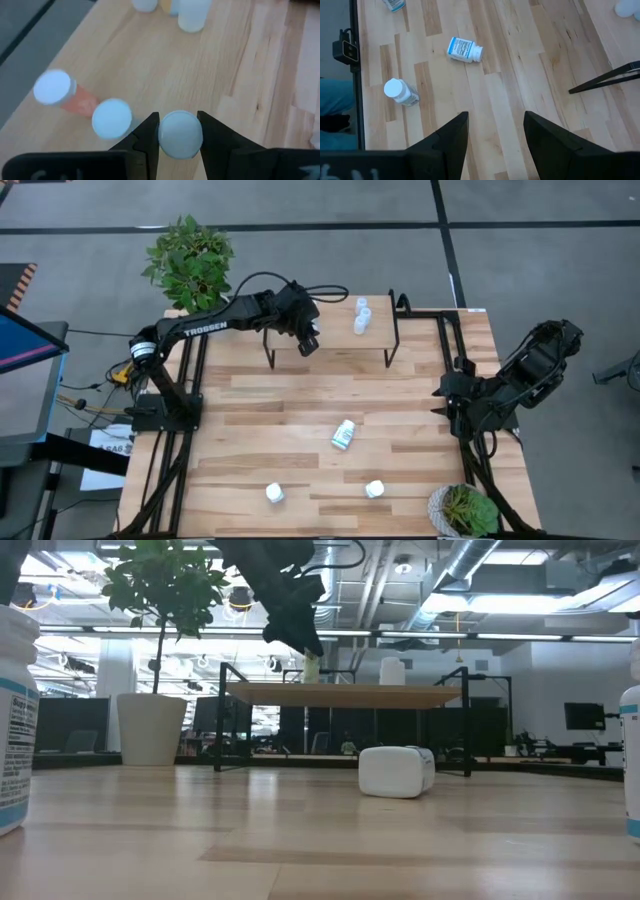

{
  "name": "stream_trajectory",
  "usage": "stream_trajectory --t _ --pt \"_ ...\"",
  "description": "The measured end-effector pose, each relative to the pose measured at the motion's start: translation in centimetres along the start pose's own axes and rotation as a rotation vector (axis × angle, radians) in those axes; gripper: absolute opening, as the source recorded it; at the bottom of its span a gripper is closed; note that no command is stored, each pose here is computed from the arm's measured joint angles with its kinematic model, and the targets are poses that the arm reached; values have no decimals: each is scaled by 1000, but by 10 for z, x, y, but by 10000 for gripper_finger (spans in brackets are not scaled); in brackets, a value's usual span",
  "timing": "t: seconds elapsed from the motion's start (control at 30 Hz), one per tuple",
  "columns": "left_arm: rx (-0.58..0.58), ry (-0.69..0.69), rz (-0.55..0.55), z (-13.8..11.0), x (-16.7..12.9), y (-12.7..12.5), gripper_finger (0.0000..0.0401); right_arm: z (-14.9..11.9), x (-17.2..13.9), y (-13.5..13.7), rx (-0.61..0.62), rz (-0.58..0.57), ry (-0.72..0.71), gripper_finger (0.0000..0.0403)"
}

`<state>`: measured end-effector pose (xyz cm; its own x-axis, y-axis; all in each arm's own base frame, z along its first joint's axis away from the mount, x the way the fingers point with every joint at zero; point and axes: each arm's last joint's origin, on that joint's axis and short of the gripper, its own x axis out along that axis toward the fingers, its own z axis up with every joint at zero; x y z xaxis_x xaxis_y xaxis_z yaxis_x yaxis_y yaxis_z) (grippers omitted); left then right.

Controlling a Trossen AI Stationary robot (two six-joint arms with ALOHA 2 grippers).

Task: Pick and place medicine bottles onto shelf by color
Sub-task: Put the yellow pill bottle on the shelf, then adjust the white pill bottle on the shelf

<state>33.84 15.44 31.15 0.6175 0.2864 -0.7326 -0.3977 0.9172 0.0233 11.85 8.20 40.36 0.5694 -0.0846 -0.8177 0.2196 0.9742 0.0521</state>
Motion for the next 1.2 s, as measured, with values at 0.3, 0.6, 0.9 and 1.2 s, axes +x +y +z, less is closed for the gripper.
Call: stream_trajectory --t 0.3,0.6,0.9,1.2 --pt "1 14 1 -1 0 0 89 0 0 0 0 0 0 214" --pt "15 12 19 -1 0 1 109 0 0 0 0 0 0 214" --pt "15 13 31 -1 0 0 147 0 0 0 1 0 0 214" --pt "12 -10 28 1 0 0 171 0 0 0 1 0 1 214"
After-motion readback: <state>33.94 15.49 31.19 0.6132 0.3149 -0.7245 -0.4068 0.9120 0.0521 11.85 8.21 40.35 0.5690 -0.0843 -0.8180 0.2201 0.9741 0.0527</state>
